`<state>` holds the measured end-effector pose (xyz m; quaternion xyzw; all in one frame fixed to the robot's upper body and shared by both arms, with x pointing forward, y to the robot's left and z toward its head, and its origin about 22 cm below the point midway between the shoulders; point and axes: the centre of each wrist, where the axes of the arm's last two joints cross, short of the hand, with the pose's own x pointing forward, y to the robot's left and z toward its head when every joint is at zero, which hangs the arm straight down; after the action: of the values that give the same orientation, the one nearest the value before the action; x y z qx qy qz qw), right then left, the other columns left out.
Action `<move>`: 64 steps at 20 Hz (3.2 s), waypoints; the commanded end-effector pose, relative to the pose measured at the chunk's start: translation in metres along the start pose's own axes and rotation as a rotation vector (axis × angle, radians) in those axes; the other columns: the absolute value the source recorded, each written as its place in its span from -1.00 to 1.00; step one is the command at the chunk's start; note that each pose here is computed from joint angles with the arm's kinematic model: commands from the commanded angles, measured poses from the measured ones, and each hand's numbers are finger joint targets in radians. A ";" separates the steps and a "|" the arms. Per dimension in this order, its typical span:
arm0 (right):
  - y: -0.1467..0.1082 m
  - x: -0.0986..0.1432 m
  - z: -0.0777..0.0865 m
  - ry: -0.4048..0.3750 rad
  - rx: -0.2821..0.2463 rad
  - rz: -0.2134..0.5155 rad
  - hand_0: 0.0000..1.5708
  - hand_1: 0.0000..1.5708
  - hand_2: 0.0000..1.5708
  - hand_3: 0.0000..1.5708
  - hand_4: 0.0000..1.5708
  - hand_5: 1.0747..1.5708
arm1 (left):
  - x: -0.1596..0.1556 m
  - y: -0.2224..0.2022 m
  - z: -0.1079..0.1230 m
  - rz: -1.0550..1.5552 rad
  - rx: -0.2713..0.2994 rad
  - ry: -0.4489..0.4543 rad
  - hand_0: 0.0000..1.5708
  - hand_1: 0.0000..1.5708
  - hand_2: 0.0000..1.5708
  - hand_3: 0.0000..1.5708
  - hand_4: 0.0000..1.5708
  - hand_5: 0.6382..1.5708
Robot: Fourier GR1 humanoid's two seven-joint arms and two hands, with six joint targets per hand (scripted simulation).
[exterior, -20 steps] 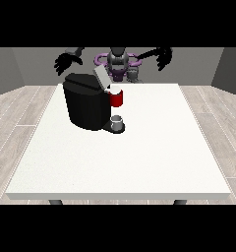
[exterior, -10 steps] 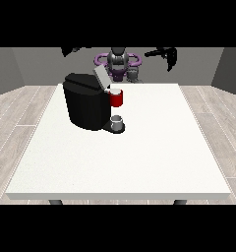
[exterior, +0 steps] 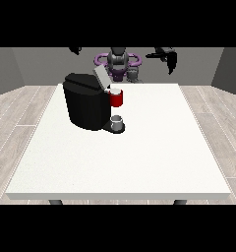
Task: Insert the coffee pod into the coffee machine and close the lid
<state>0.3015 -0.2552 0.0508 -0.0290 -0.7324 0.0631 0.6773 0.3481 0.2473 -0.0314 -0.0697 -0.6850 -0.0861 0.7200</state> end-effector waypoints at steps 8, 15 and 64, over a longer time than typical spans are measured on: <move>-0.005 0.002 -0.024 0.020 0.019 -0.031 -1.00 -1.00 -1.00 -1.00 -1.00 1.00 | 0.022 -0.002 0.027 0.051 0.011 -0.036 -1.00 -1.00 -1.00 -1.00 -1.00 1.00; 0.014 0.009 -0.052 0.008 -0.008 -0.059 -1.00 -1.00 -1.00 -1.00 -1.00 1.00 | 0.035 -0.002 0.036 0.003 -0.009 -0.069 -1.00 -1.00 -1.00 -1.00 -1.00 1.00; 0.097 0.051 -0.110 -0.142 0.227 0.150 -1.00 -1.00 -1.00 -1.00 -0.85 1.00 | 0.043 0.005 0.054 -0.040 0.096 -0.171 -1.00 -1.00 -1.00 -1.00 -0.85 1.00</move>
<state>0.4076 -0.1587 0.1080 -0.0070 -0.7679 0.1995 0.6087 0.3070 0.2709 0.0226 -0.0247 -0.7521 -0.0563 0.6562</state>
